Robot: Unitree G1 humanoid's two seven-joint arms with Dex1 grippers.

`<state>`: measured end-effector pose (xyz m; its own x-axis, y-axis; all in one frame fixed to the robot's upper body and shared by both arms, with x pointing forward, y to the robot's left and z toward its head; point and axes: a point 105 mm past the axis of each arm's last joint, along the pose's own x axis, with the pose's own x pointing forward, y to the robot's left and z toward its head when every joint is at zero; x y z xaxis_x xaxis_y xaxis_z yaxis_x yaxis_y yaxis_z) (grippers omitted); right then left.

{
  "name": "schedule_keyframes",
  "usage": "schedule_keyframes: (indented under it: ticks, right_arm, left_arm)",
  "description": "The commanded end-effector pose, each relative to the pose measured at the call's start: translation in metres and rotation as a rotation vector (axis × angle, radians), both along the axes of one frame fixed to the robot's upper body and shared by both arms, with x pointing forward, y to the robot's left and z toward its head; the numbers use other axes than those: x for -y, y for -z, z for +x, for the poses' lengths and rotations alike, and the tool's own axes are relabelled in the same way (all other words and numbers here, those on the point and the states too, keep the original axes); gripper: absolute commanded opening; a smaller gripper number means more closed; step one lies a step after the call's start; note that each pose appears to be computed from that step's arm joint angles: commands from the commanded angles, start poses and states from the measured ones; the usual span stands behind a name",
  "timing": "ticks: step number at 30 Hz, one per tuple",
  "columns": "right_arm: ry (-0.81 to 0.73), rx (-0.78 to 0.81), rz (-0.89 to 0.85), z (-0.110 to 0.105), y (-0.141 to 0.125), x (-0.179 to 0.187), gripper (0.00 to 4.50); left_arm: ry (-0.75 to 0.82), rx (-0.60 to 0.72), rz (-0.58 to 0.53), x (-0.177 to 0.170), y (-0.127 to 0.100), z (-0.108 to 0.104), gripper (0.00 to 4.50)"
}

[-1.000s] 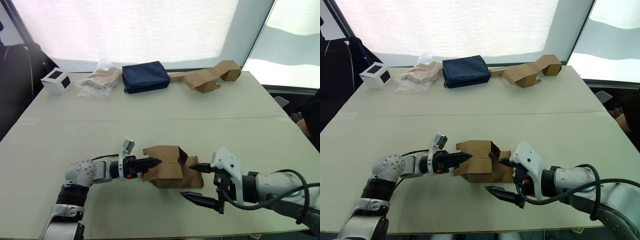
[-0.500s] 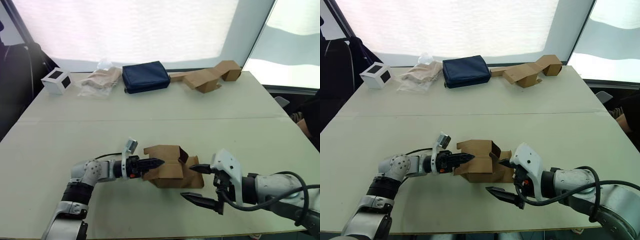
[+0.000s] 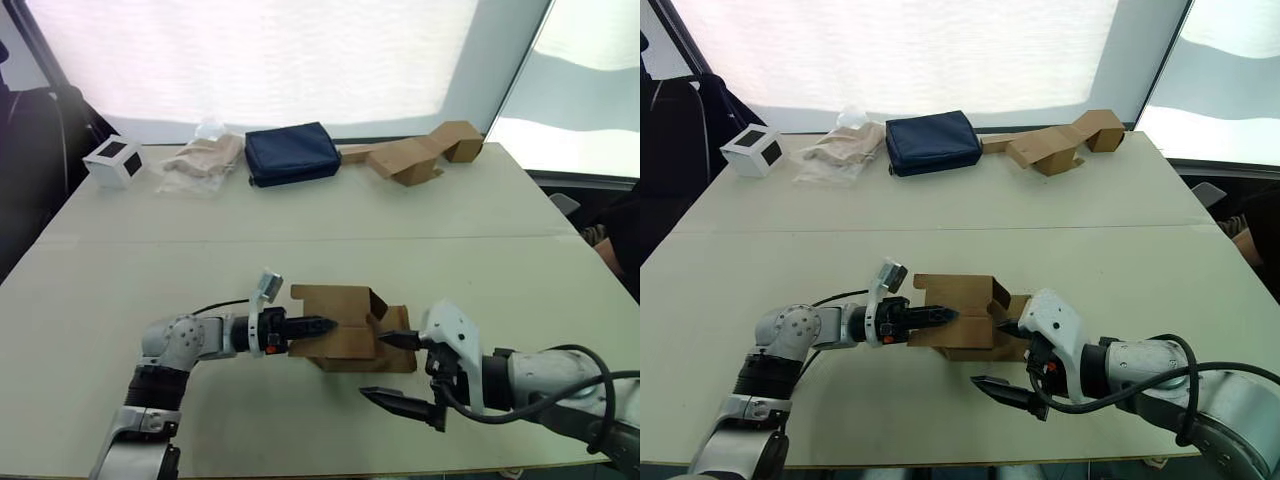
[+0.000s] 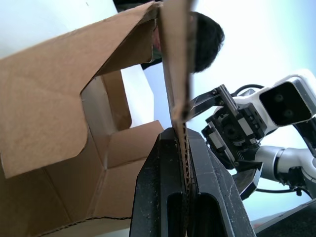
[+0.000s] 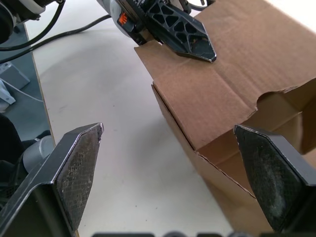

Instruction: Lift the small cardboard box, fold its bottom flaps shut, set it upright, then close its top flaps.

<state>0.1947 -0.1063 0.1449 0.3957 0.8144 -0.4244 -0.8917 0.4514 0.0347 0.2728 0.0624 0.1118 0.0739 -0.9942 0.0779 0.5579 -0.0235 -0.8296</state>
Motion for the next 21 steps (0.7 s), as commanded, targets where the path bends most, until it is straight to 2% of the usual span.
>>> schedule_keyframes:
  ticks: [1,3,5,7,8,10,12,15,18,21]
  right_arm:
    - [0.058,0.067,0.132,0.012,-0.026,0.005,4.5]
    - [0.111,0.09,0.262,0.022,-0.046,0.012,4.5]
    - [0.137,0.095,0.341,0.026,-0.059,0.016,4.5]
    - [0.193,0.142,0.448,0.037,-0.078,0.024,3.95]
    - [0.228,0.182,0.501,0.044,-0.088,0.03,3.89]
    - [0.3,0.264,0.599,0.058,-0.109,0.039,3.14]
    - [0.366,0.331,0.684,0.069,-0.127,0.047,2.47]
    - [0.435,0.4,0.801,0.078,-0.148,0.058,1.25]
    - [0.486,0.457,0.829,0.084,-0.159,0.064,0.1]
    - [0.538,0.494,0.82,0.092,-0.165,0.068,0.1]
  left_arm:
    - [0.008,0.239,0.025,-0.003,-0.034,0.003,0.05]
    - [0.008,0.367,0.059,-0.004,-0.051,0.009,0.05]
    - [0.004,0.425,0.066,-0.005,-0.061,0.013,0.05]
    - [0.004,0.545,0.082,-0.006,-0.082,0.02,0.0]
    - [-0.001,0.614,0.089,-0.006,-0.096,0.024,0.0]
    - [-0.016,0.721,0.08,-0.004,-0.122,0.032,0.0]
    - [-0.04,0.814,0.085,-0.001,-0.138,0.04,0.0]
    - [-0.064,0.918,0.07,0.005,-0.158,0.047,0.0]
    - [-0.067,0.986,0.045,0.012,-0.172,0.049,0.0]
    - [-0.065,1.02,0.025,0.016,-0.179,0.048,0.0]
